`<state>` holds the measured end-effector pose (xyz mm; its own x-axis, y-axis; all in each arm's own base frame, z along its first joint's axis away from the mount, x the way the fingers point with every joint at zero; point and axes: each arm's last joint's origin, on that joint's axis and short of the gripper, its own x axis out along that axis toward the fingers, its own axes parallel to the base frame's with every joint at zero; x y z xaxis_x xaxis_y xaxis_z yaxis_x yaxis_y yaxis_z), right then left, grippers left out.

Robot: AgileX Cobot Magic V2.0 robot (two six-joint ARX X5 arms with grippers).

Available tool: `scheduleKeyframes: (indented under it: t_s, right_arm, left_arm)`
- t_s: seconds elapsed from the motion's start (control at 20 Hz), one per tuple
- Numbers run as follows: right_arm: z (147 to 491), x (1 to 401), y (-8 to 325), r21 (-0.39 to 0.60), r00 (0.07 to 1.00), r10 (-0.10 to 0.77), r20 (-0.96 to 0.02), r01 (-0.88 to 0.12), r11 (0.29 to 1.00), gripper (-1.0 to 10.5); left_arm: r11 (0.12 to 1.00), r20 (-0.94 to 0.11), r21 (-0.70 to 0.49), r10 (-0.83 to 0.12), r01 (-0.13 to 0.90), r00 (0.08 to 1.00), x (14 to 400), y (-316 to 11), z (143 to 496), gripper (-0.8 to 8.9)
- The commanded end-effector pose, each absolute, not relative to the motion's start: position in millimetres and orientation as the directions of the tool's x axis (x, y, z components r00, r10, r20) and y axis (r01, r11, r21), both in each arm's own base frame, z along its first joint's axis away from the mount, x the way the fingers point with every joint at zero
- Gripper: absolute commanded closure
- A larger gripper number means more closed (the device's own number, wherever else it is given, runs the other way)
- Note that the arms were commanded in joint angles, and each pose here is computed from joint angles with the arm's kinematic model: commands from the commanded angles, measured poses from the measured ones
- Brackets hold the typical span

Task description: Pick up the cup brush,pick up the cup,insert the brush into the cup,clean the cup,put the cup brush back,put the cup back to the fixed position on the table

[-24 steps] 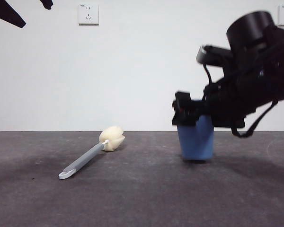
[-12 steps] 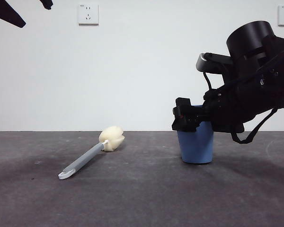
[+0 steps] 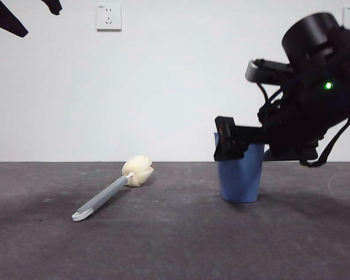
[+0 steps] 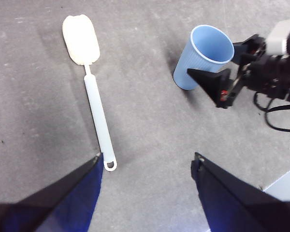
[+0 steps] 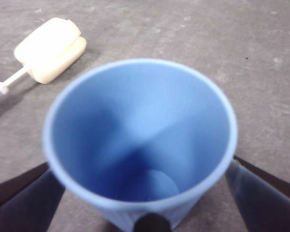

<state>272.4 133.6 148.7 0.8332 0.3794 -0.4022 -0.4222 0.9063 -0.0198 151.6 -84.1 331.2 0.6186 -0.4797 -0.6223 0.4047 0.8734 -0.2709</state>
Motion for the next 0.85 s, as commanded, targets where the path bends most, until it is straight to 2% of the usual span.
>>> scheduleKeyframes:
  t_s: [0.05,0.15,0.4,0.6,0.85]
  right_arm:
    - [161.1,266.1,130.7,-0.041,0.842,0.382,-0.381,-0.428,0.903,3.4]
    - [175.0,258.5,126.9,-0.034,0.838,0.381,-0.39,-0.426,0.904,3.4]
    - [206.3,214.9,108.7,0.023,0.754,0.358,-0.55,-0.415,0.91,3.5]
    - [237.7,159.3,98.5,0.134,0.647,0.472,-0.6,-0.499,0.856,3.5]
    - [277.0,110.8,87.6,0.254,0.544,0.574,-0.612,-0.552,0.794,6.2]
  left_arm:
    - [0.875,-0.624,-0.259,-0.475,0.41,0.62,151.6,-83.8,330.0,4.99]
    - [0.874,-0.624,-0.259,-0.476,0.41,0.62,151.6,-83.8,330.0,4.99]
    - [0.875,-0.637,-0.259,-0.474,0.41,0.608,150.6,-83.4,328.7,4.99]
    - [0.87,-0.697,-0.227,-0.459,0.437,0.552,145.6,-81.2,322.9,4.99]
    - [0.836,-0.73,-0.254,-0.496,0.487,0.471,140.5,-80.9,319.0,5.05]
